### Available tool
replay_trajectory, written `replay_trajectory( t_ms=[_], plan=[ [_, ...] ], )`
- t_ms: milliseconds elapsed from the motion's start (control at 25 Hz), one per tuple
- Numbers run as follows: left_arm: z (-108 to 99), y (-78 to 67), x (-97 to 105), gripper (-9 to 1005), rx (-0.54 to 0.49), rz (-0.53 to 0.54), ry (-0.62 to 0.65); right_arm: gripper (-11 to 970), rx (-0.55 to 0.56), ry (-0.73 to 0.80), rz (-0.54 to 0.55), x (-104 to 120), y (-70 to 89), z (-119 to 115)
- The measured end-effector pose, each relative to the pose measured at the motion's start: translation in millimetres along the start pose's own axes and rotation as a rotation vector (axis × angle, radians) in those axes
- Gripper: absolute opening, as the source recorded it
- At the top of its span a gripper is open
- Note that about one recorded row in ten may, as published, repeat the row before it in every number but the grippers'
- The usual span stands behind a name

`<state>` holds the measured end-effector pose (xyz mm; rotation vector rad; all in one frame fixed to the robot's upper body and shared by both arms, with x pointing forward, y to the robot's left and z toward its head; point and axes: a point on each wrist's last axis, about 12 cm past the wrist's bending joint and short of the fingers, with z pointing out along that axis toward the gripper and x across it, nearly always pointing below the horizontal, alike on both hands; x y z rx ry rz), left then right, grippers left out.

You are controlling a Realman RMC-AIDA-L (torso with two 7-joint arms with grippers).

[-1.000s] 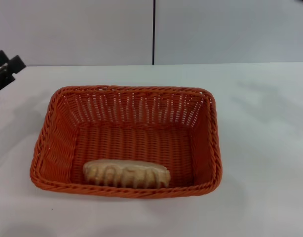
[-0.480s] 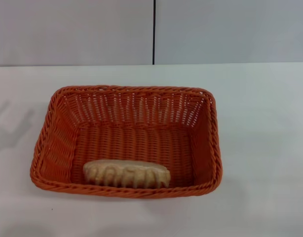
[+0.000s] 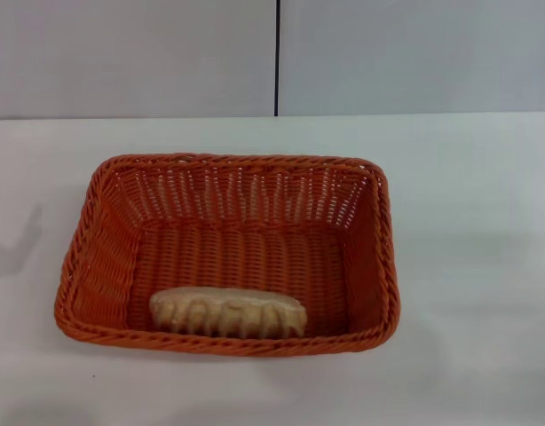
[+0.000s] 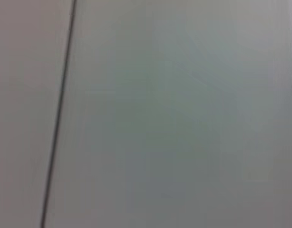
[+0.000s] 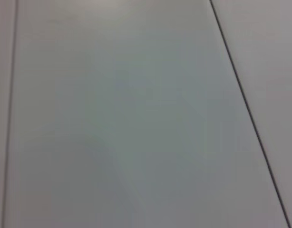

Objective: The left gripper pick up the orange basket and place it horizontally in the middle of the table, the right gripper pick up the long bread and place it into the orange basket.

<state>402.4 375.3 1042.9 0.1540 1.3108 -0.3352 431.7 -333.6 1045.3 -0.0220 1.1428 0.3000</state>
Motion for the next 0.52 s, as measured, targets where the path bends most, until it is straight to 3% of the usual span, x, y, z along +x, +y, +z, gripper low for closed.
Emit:
replay_trajectory(
  t_ms=[80, 320, 520],
  plan=[
    [-6, -1.8, 11, 736, -0.13, -0.005, 0.005, 502, 0.013, -0.005, -0.008, 0, -2.0, 3],
    [-7, -3.5, 17, 736, -0.178, 0.098, 0.035, 502, 0.03, 0.008, -0.098, 2, -5.5, 9],
    [-6, -5.5, 21, 736, -0.217, 0.103, 0.035, 502, 0.028, -0.001, -0.124, 4, -5.0, 18]
  ],
)
